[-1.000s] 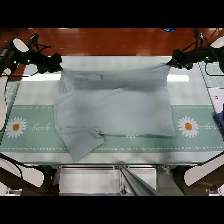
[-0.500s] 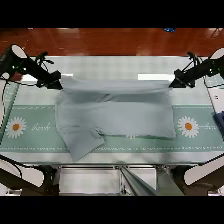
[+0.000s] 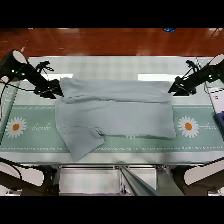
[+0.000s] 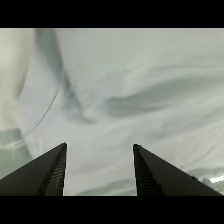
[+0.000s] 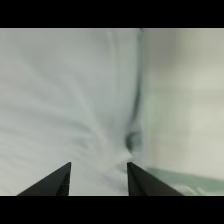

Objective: Fold the shirts.

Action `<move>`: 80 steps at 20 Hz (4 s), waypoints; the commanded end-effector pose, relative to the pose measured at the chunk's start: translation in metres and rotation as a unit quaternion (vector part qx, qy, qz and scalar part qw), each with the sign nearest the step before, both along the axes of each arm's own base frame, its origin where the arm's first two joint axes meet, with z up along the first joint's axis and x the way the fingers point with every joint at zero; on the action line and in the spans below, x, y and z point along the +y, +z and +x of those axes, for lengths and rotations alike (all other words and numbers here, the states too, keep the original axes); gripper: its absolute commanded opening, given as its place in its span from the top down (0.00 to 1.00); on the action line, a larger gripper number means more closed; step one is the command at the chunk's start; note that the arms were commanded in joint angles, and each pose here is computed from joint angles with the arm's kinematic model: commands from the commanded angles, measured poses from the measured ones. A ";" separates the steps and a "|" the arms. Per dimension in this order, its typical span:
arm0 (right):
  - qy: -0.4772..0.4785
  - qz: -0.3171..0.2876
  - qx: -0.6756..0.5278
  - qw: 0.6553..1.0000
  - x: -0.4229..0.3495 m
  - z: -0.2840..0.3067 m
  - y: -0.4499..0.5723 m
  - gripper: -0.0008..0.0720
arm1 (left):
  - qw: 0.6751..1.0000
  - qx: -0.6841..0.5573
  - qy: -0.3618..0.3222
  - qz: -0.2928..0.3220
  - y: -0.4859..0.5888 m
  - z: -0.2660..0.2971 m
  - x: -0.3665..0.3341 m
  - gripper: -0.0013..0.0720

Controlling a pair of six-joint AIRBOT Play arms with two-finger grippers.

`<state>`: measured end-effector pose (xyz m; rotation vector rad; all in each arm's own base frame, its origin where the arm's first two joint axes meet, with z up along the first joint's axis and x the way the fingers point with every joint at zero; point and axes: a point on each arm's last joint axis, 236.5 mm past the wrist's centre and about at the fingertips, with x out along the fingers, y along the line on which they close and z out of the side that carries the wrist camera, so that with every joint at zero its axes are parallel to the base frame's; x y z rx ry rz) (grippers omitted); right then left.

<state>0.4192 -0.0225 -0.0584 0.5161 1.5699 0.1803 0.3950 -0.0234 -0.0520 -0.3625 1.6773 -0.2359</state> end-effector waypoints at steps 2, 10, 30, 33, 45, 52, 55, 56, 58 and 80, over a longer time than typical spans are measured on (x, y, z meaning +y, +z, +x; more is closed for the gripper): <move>-0.059 -0.083 -0.029 0.994 -0.054 -0.028 0.025 0.43 | 0.999 0.000 0.040 0.006 0.022 -0.046 0.034 0.29; -0.171 0.047 -0.152 0.972 0.016 -0.098 0.027 0.43 | 0.961 -0.018 0.254 -0.106 -0.025 -0.180 0.006 0.29; -0.194 0.069 0.080 0.975 0.026 -0.232 -0.032 0.43 | 0.967 -0.013 0.213 -0.142 -0.059 -0.185 -0.075 0.95; -0.185 0.083 0.095 0.975 0.040 -0.225 -0.045 0.43 | 0.967 -0.012 0.212 -0.143 -0.059 -0.185 -0.075 0.95; -0.126 0.132 -0.039 0.982 0.046 -0.135 0.004 0.96 | 0.966 -0.122 0.173 -0.149 0.012 -0.107 -0.059 0.95; -0.090 0.113 -0.106 0.984 0.043 -0.034 0.027 0.96 | 0.957 -0.152 0.200 -0.147 0.035 0.004 -0.037 0.96; -0.087 0.115 -0.113 0.983 0.042 0.005 0.025 0.96 | 0.958 -0.140 0.199 -0.153 0.024 0.047 -0.040 0.96; -0.088 0.116 -0.113 0.983 0.041 0.018 0.023 0.96 | 0.959 -0.134 0.197 -0.156 0.019 0.059 -0.043 0.96; -0.098 0.122 -0.116 0.981 0.036 0.040 0.020 0.96 | 0.959 -0.125 0.194 -0.161 0.012 0.082 -0.046 0.96; -0.216 0.031 -0.112 0.969 -0.082 0.005 0.010 0.43 | 0.925 -0.318 0.195 0.077 0.151 0.048 0.083 0.29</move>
